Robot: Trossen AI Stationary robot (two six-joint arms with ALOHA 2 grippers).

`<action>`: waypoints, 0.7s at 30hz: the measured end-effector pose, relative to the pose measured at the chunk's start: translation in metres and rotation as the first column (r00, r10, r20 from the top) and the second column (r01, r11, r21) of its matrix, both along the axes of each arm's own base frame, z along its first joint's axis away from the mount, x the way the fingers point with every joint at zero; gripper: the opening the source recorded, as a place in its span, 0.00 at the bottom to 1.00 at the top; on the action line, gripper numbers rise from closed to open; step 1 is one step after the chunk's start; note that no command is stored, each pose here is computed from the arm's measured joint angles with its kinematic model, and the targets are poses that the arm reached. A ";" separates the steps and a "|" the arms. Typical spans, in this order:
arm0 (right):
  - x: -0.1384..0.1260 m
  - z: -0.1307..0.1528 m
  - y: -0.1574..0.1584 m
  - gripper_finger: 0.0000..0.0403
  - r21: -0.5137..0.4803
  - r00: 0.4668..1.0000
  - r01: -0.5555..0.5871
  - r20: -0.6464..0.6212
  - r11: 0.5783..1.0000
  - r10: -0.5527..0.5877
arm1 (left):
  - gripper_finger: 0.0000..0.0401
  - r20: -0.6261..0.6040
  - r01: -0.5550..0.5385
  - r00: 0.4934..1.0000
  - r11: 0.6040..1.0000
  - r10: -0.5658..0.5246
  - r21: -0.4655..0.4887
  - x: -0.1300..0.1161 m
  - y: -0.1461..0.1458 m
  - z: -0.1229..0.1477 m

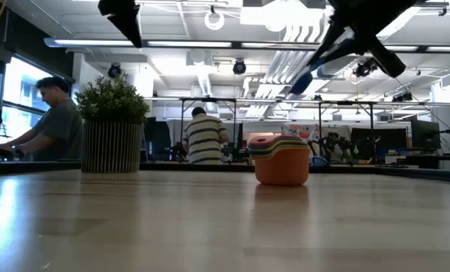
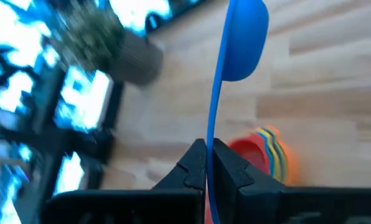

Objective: Nest measuring cups in basket
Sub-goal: Stack the blue measuring cup on the red measuring cup

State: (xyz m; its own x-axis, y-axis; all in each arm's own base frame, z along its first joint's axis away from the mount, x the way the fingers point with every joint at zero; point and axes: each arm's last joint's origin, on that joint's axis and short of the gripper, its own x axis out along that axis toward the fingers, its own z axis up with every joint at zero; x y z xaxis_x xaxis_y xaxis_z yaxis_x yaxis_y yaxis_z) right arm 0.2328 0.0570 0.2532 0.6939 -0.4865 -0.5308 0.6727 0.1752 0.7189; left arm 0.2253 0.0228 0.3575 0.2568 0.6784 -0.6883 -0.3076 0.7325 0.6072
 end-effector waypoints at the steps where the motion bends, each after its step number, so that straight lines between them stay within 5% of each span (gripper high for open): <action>1: 0.001 -0.001 0.005 0.00 -0.020 0.999 0.037 0.030 0.999 -0.037 | 0.29 -0.002 0.005 1.000 1.000 -0.005 0.002 -0.001 0.000 0.001; 7: 0.005 -0.018 0.027 0.00 -0.108 0.961 0.235 0.178 0.966 -0.213 | 0.29 -0.023 0.041 0.999 0.999 -0.040 0.013 -0.004 0.000 0.003; 21: 0.038 -0.058 0.064 0.00 -0.124 0.853 0.386 0.426 0.914 -0.302 | 0.29 -0.035 0.062 0.997 0.998 -0.062 0.018 -0.007 0.000 0.005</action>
State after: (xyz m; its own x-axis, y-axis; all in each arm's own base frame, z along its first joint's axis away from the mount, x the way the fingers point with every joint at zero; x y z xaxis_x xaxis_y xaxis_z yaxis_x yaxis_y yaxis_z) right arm 0.2704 0.1212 0.1952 0.5906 -0.7980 -0.1200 0.3886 0.1508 0.9090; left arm 0.2187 0.0226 0.3625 0.2754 0.6749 -0.6846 -0.2408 0.7378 0.6306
